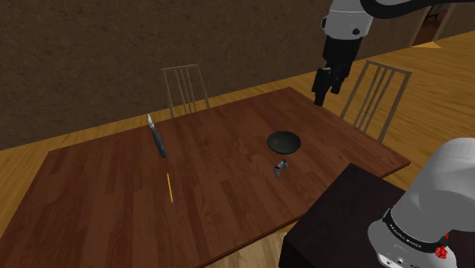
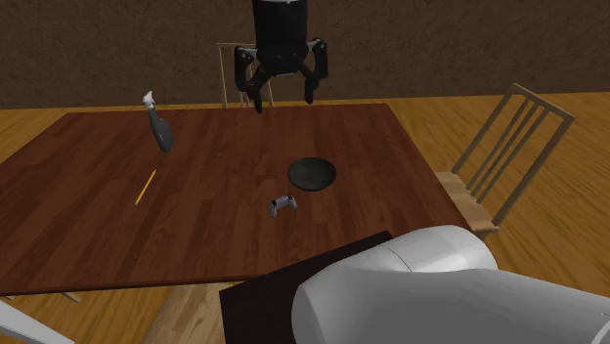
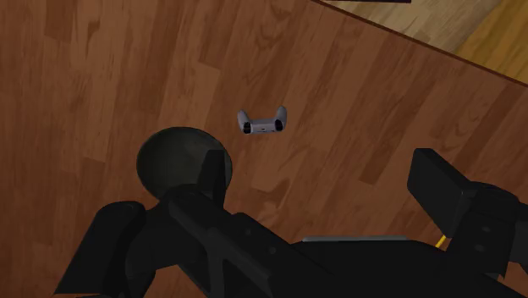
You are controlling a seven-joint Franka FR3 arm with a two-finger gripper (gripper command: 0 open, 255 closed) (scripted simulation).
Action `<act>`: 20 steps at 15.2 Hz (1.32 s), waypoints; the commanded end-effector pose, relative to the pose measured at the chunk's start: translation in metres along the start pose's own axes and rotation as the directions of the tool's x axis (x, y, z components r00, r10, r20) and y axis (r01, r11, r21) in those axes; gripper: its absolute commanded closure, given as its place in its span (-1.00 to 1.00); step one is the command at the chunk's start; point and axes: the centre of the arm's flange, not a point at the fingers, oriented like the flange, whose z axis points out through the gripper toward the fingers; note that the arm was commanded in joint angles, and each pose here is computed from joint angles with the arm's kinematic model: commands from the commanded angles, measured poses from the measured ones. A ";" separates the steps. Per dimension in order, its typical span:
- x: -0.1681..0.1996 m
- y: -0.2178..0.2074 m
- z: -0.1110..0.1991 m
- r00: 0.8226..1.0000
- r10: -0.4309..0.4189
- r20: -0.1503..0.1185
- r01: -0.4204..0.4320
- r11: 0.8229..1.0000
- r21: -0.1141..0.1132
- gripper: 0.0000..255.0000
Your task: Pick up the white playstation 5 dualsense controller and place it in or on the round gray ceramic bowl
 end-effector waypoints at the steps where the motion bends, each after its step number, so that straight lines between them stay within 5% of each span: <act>1: 0.000 0.000 0.000 1.000 0.000 0.000 0.000 1.000 0.000 -1.00; 10: 0.042 0.039 0.109 0.982 -0.191 0.005 0.190 0.978 0.081 -1.00; 20: 0.095 0.061 0.234 0.919 -0.395 -0.007 0.390 0.905 0.169 -1.00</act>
